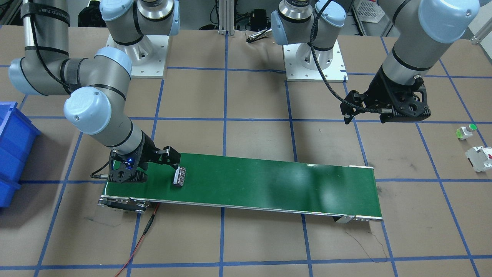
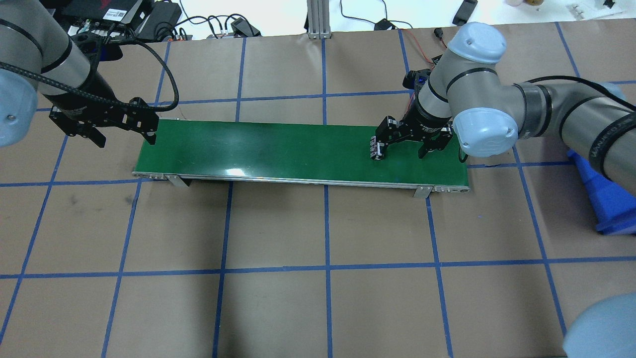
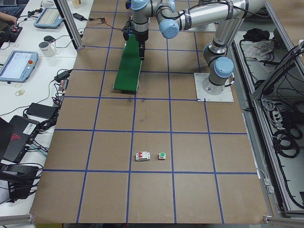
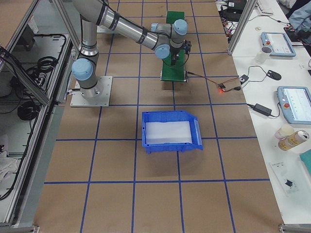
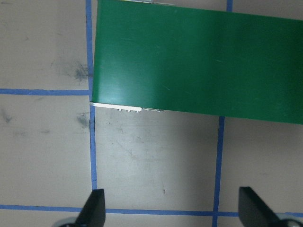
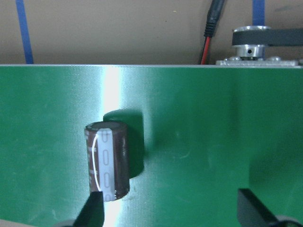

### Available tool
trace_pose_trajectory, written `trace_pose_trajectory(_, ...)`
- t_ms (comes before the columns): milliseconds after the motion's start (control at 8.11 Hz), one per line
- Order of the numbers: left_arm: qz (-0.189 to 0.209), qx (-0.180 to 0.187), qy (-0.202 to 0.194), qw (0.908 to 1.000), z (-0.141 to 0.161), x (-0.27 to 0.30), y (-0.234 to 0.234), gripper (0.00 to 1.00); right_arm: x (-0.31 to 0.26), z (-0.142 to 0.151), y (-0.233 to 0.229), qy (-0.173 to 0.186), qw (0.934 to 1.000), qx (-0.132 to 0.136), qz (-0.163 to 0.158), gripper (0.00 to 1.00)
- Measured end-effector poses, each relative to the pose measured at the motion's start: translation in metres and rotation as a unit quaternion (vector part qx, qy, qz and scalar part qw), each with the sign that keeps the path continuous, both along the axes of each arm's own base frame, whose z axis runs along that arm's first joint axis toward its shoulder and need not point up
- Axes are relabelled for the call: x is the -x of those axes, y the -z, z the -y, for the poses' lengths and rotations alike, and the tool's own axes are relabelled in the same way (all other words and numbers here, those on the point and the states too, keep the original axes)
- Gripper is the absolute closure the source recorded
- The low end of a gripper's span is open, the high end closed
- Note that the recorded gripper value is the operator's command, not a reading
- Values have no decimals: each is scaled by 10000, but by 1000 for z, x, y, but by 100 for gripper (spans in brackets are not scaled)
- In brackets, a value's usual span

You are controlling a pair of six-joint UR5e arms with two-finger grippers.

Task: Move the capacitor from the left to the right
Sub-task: 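Lower the right gripper over the capacitor on the belt and close it, then lift the capacitor with the right gripper and carry it into the blue bin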

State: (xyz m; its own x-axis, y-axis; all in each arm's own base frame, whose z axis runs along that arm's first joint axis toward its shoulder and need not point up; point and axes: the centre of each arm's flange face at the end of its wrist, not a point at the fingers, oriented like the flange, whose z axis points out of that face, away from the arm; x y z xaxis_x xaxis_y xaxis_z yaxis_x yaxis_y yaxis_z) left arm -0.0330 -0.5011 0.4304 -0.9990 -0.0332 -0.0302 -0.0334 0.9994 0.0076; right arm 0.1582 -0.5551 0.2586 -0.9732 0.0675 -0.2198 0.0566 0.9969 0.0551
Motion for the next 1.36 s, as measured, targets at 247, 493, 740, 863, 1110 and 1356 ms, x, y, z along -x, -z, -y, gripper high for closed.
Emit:
trace_pose_trajectory(247, -2, 1, 0, 10000, 0, 0, 0, 0, 1, 1, 2, -15, 10000, -8, -39, 1)
trace_pose_trajectory(493, -1, 9, 0, 10000, 0, 0, -1, 0, 3, 2, 6, -44, 9998, -32, -175, 13)
trace_pose_trajectory(740, 5, 22, 3, 10000, -1, 0, -2, 0, 7, 3, 10, -66, 9993, -57, -374, 43)
trace_pose_trajectory(863, 6, 25, 6, 10000, -2, 0, -2, 0, 10, 3, 11, -104, 9987, -62, -503, 78)
trace_pose_trajectory(1110, 8, 35, 8, 10000, -2, 0, -3, 0, 17, 5, 10, -329, 9962, -38, -806, 100)
trace_pose_trajectory(1356, 10, 43, 8, 10000, -2, 0, -4, 0, 22, 9, 2, -385, 9950, -27, -923, 100)
